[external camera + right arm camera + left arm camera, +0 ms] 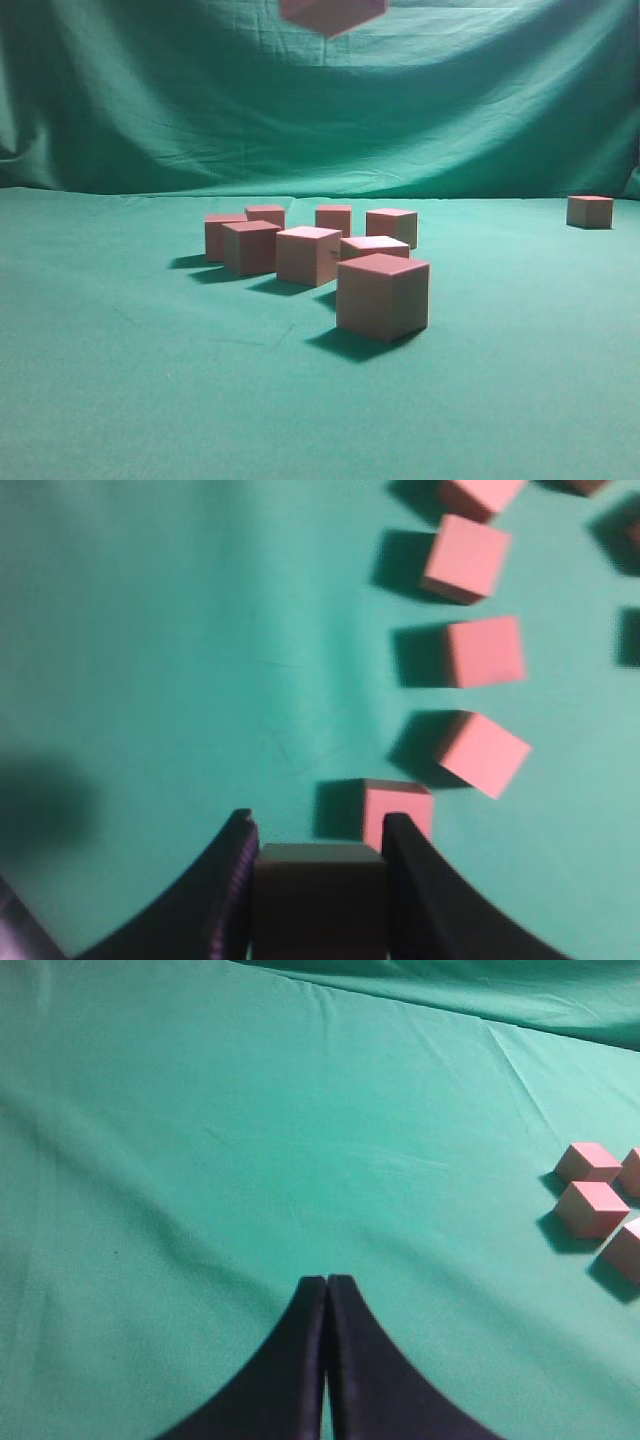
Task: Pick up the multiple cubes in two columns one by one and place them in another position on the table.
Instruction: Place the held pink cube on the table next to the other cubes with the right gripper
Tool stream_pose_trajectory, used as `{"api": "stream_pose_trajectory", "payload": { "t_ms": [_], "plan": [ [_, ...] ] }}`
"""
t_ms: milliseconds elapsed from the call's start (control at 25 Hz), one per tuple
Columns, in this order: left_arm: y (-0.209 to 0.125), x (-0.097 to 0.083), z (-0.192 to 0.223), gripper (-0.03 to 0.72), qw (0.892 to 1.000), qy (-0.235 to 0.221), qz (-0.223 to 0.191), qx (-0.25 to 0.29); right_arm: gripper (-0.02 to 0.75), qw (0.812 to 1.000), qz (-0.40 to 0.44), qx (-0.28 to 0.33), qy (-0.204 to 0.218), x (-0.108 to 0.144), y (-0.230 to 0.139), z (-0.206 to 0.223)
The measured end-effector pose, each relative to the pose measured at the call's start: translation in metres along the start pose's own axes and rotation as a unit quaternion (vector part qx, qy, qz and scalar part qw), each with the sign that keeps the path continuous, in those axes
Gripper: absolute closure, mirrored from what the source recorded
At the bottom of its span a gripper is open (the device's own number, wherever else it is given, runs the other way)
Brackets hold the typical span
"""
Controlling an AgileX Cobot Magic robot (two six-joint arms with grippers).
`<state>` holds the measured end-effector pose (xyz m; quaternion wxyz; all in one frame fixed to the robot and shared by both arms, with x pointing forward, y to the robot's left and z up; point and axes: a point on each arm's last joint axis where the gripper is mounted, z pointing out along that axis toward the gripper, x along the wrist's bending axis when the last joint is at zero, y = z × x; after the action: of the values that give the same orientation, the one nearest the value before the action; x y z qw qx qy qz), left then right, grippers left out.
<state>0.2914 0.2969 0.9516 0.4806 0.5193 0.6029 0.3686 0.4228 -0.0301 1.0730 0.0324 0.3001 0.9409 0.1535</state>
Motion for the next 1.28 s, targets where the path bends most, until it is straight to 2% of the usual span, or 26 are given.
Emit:
{"api": "stream_pose_trajectory", "payload": {
  "t_ms": [160, 560, 760, 920, 1280],
  "plan": [
    [0.0, 0.0, 0.0, 0.688, 1.0, 0.0, 0.0, 0.0, 0.468, 0.999, -0.042, 0.01, 0.009, 0.018, -0.005, 0.023],
    [0.0, 0.0, 0.0, 0.688, 1.0, 0.0, 0.0, 0.0, 0.468, 0.987, -0.139, 0.075, 0.031, 0.04, -0.003, 0.091],
    [0.0, 0.0, 0.0, 0.688, 1.0, 0.0, 0.0, 0.0, 0.468, 0.988, -0.146, 0.039, 0.027, 0.041, 0.006, 0.106],
    [0.0, 0.0, 0.0, 0.688, 1.0, 0.0, 0.0, 0.0, 0.468, 0.987, -0.159, 0.008, 0.01, 0.039, 0.012, 0.108],
    [0.0, 0.0, 0.0, 0.688, 1.0, 0.0, 0.0, 0.0, 0.468, 0.991, -0.134, 0.005, -0.013, 0.035, 0.013, 0.109]
  ]
}}
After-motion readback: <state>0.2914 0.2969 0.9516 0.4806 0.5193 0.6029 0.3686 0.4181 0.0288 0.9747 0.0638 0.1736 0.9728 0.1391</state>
